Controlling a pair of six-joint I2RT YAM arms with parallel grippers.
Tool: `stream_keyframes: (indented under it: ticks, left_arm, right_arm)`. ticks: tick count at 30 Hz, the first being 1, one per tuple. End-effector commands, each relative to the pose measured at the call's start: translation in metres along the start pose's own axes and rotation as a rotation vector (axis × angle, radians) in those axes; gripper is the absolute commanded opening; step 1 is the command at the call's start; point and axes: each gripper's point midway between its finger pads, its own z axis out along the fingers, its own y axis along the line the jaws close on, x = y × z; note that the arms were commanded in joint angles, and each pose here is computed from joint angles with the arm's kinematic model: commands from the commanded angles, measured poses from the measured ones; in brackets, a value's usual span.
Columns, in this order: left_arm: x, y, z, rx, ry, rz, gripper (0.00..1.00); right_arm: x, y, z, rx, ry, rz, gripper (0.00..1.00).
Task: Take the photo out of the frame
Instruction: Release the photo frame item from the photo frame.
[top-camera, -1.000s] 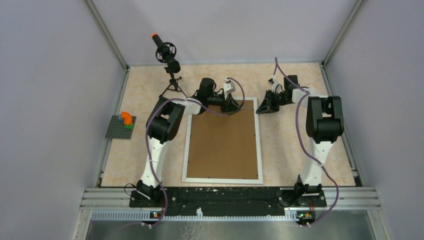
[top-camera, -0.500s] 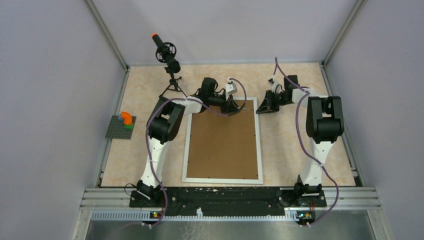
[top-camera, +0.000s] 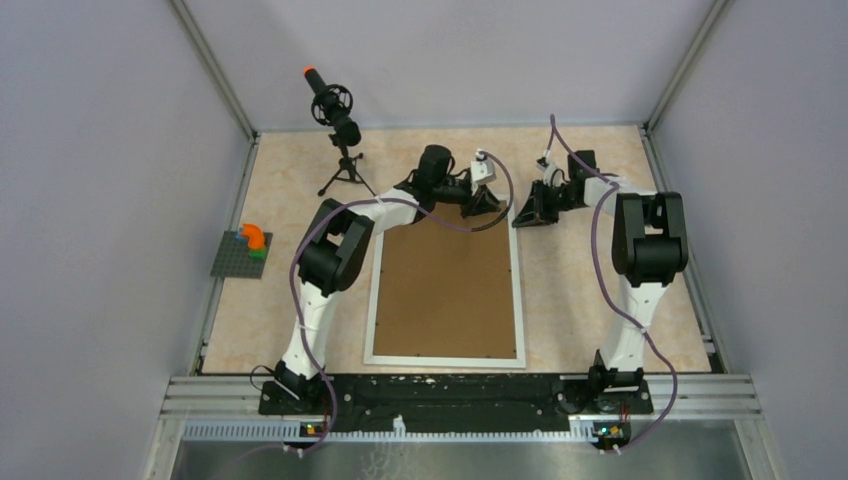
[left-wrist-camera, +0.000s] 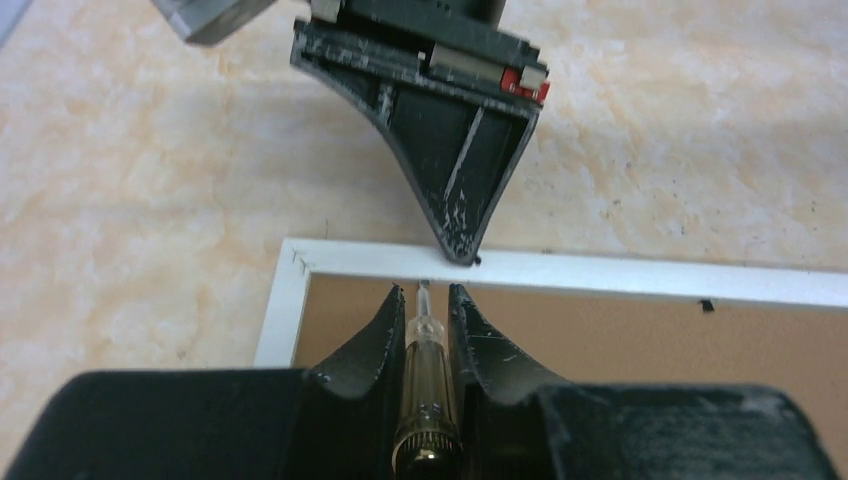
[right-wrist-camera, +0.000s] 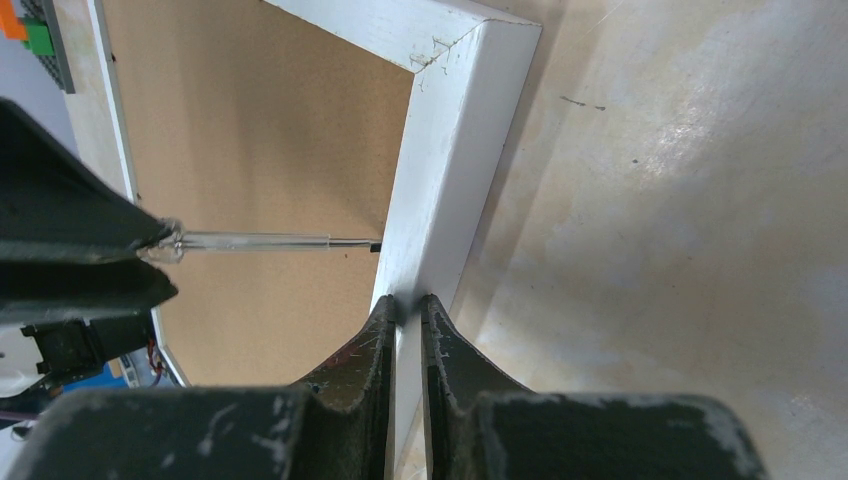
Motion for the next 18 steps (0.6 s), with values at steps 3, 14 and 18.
stream_keyframes:
  ticks: [3,14,18]
  left_arm:
    - [-0.051,-0.086,0.043,0.283,-0.097,0.045,0.00]
    - [-0.054,-0.072,0.049,0.193,-0.076,0.031,0.00]
    - [-0.092,-0.039,0.032,0.066,-0.068,0.033,0.00]
  right_arm:
    - [0.021,-0.009,0.029,0.037,0.053,-0.037,0.02]
    - [0.009,-0.009,0.016,0.049,0.031,-0.044,0.07]
    - [-0.016,-0.006,-0.012,0.082,-0.051,-0.065,0.25]
